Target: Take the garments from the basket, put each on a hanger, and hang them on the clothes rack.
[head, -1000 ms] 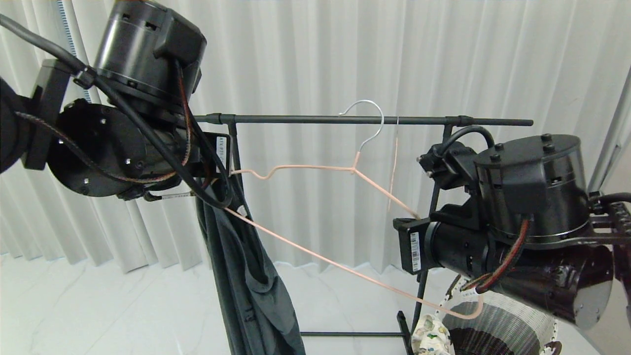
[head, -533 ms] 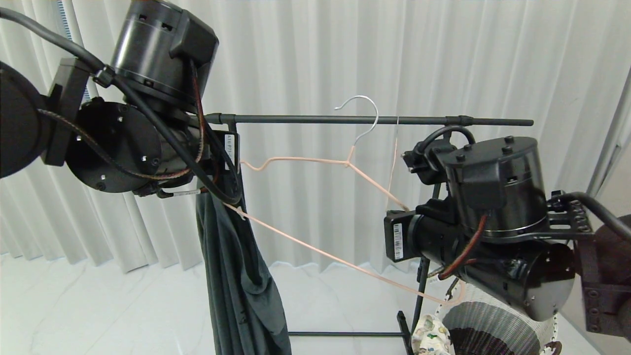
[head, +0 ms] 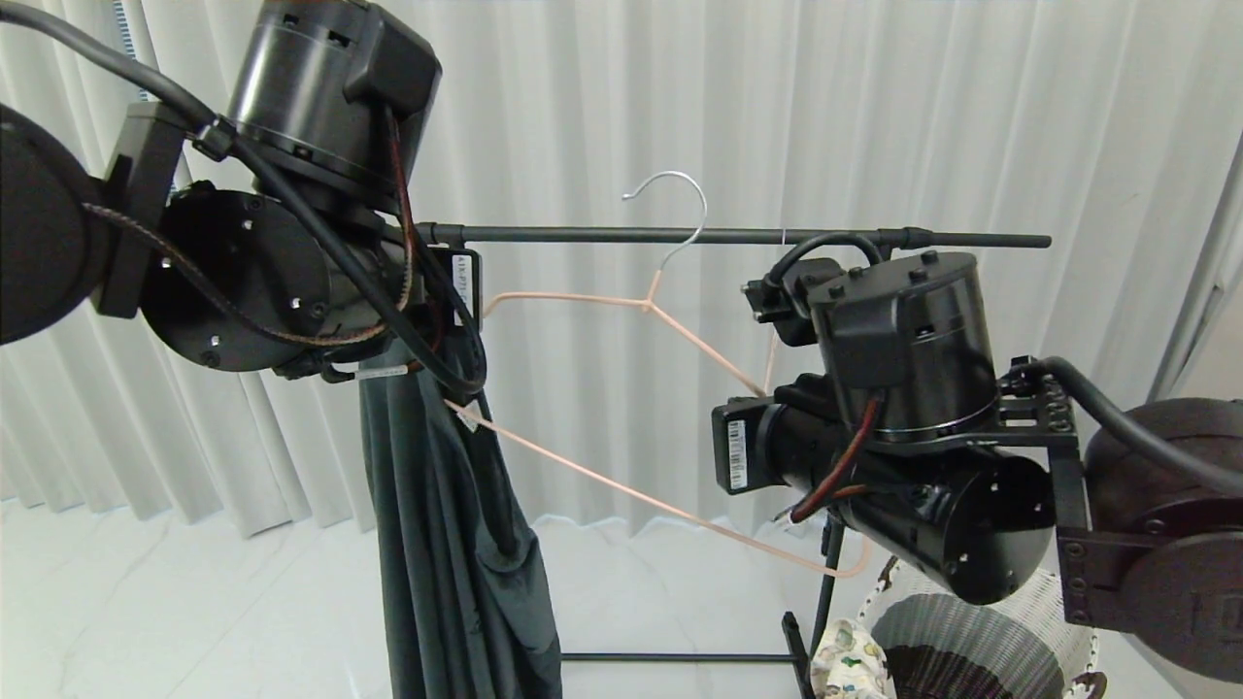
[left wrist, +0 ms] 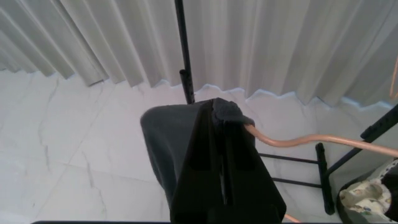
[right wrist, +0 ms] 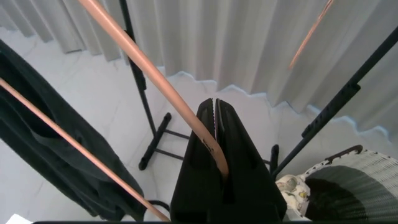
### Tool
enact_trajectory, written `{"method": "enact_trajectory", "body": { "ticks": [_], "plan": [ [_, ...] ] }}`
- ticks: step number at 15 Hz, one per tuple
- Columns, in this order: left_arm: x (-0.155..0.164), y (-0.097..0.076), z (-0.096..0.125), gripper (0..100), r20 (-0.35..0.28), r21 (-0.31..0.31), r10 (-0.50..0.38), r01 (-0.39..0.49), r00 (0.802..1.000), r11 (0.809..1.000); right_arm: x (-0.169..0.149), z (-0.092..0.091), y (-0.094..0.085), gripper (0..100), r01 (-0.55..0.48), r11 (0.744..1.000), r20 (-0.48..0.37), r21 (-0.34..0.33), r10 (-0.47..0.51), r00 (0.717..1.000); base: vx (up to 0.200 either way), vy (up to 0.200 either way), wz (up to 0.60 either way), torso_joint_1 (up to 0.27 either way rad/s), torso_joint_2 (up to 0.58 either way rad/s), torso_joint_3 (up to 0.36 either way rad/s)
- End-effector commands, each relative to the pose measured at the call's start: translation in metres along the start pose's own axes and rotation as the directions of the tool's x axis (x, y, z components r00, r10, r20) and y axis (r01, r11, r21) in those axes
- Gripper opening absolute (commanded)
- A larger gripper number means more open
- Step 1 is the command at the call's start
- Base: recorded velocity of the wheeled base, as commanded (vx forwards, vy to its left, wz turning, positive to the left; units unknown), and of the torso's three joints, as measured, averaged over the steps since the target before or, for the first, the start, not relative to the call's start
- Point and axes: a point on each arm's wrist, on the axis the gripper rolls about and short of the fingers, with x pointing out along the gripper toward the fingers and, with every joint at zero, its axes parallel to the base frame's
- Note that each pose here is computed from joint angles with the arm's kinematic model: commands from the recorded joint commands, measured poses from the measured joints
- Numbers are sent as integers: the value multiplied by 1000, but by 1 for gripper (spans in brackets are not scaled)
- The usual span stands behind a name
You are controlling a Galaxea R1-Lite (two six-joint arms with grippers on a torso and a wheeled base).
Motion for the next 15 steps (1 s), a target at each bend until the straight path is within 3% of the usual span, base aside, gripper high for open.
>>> {"method": "enact_trajectory", "body": {
  "ticks": [1, 4, 8, 15],
  "plan": [
    [0, -2, 0, 0, -1, -4, -4, 4, 1000, 1000, 5, -5, 8, 0, 10, 1000, -7, -14, -10, 1000, 0, 0, 0, 0, 0, 0],
    [-1, -2, 1, 0, 4, -23, -8, 8, 1000, 1000, 4, -10, 16, 0, -2, 1000, -13, -26, 2, 1000, 0, 0, 0, 0, 0, 0],
    [-18, -13, 7, 0, 42, -54, -74, 76, 996, 996, 5, -13, 29, 0, -30, 999, -14, -31, 29, 999, 0, 0, 0, 0, 0, 0],
    [-37, -25, 16, 0, 84, -95, -156, 164, 984, 982, 5, -11, 44, 0, -69, 997, 3, 17, 69, 998, 0, 0, 0, 0, 0, 0]
  ]
}}
